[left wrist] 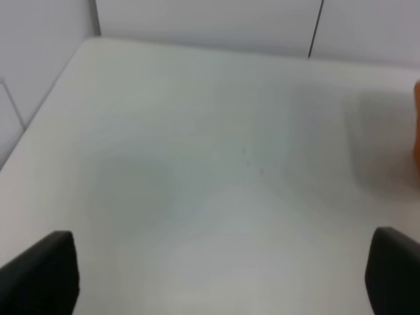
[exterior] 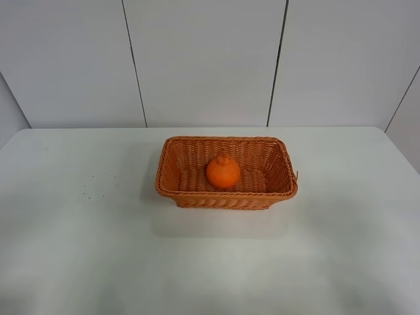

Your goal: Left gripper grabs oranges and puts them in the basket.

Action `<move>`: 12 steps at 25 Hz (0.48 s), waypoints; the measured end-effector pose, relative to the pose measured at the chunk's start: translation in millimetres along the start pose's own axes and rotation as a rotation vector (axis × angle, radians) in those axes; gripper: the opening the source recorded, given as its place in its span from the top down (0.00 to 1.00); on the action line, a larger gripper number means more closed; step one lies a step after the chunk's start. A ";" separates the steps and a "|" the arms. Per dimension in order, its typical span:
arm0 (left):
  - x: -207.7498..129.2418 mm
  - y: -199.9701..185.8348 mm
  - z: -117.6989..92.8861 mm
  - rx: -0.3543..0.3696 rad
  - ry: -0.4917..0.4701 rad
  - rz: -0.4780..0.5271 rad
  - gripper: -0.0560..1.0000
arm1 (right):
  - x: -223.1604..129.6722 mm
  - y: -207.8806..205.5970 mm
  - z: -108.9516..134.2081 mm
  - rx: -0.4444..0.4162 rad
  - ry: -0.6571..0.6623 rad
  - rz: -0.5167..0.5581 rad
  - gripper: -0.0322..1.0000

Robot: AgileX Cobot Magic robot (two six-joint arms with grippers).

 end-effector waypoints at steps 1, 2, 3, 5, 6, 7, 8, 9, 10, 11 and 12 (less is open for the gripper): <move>-2.9 0.0 1.1 0.006 0.004 0.017 0.03 | 0.0 0.0 0.0 0.000 0.000 0.000 0.30; -5.5 -0.1 2.1 0.012 0.006 0.032 0.03 | 0.0 0.0 0.0 0.000 0.000 0.000 0.30; -7.0 0.1 2.6 0.015 0.008 0.040 0.03 | 0.0 0.0 0.0 0.000 0.000 0.000 0.30; -11.5 3.4 3.2 0.019 0.011 0.056 0.03 | 0.0 0.0 0.0 0.000 0.000 0.000 0.30; -16.7 7.1 3.9 0.023 0.014 0.073 0.03 | 0.0 0.0 0.0 0.000 0.000 0.000 0.30; -22.8 11.3 4.7 0.029 0.018 0.093 0.03 | 0.0 0.0 0.0 0.000 0.000 0.000 0.30; -28.3 14.9 5.4 0.032 0.020 0.110 0.03 | 0.0 0.0 0.0 0.000 0.000 0.000 0.30; -34.6 18.8 6.0 0.036 0.022 0.131 0.03 | 0.0 0.0 0.0 0.000 0.000 0.000 0.30; -39.9 21.9 6.3 0.037 0.023 0.148 0.03 | 0.0 0.0 0.0 0.000 0.000 0.000 0.30; -42.5 23.1 5.9 0.035 0.021 0.157 0.03 | 0.0 0.0 0.0 0.000 0.000 0.000 0.30; -43.7 23.7 5.2 0.031 0.018 0.162 0.03 | 0.0 0.0 0.0 0.000 0.000 0.000 0.30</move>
Point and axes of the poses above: a point on each arm's last joint axis where the gripper is mounted, y pointing out along that axis toward the gripper, z along the wrist's bending axis when the last joint is at zero, x = y × z, the point moved 8 cm from there along y, pointing out along that axis toward the gripper, and after that the axes turned 11 degrees about -y, right-handed, at the moved point
